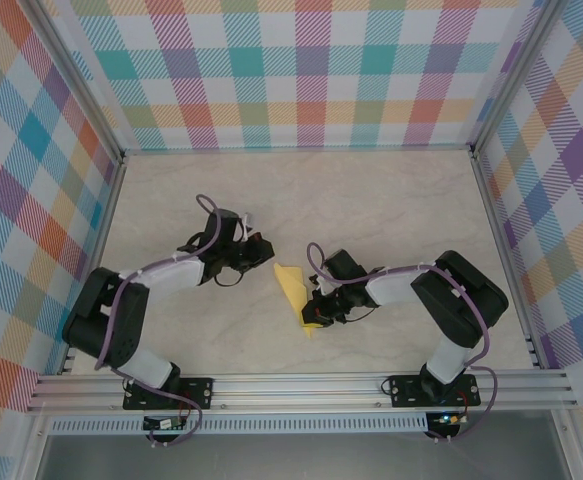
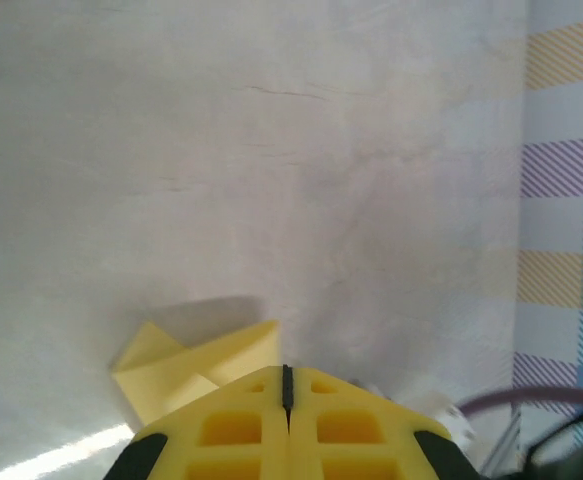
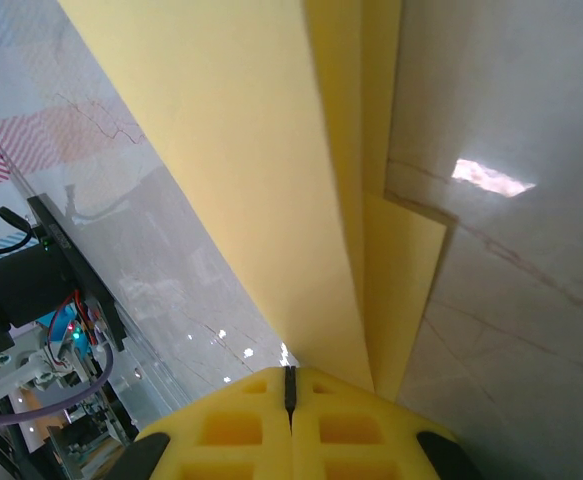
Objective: Fold a paper plane with a square sheet of paper (pick it up from the middle)
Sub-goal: Fold the wing for the fifth time at the center of the table.
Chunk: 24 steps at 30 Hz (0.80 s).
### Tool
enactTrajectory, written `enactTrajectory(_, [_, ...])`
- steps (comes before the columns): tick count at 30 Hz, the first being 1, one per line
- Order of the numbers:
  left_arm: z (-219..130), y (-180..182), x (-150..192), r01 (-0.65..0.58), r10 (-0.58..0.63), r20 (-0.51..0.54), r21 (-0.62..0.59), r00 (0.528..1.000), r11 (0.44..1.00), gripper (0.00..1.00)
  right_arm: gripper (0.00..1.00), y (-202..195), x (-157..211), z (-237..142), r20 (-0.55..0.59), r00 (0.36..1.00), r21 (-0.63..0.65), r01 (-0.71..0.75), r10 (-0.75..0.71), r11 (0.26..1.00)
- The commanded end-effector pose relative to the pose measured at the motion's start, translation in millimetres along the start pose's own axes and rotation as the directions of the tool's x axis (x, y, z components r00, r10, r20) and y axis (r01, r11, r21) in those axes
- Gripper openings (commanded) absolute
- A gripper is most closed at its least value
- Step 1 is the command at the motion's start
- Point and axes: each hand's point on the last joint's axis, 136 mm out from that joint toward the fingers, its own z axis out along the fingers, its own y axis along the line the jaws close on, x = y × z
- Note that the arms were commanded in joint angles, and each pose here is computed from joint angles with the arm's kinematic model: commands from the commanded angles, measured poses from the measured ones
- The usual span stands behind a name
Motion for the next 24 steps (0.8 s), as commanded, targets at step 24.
enactTrajectory(24, [55, 1, 89, 0.002, -0.013, -0.128, -0.089, 0.992, 0.996, 0.0, 0.02, -47, 14, 1, 0.019, 0.994, 0.165, -0.111, 0.11, 0.98])
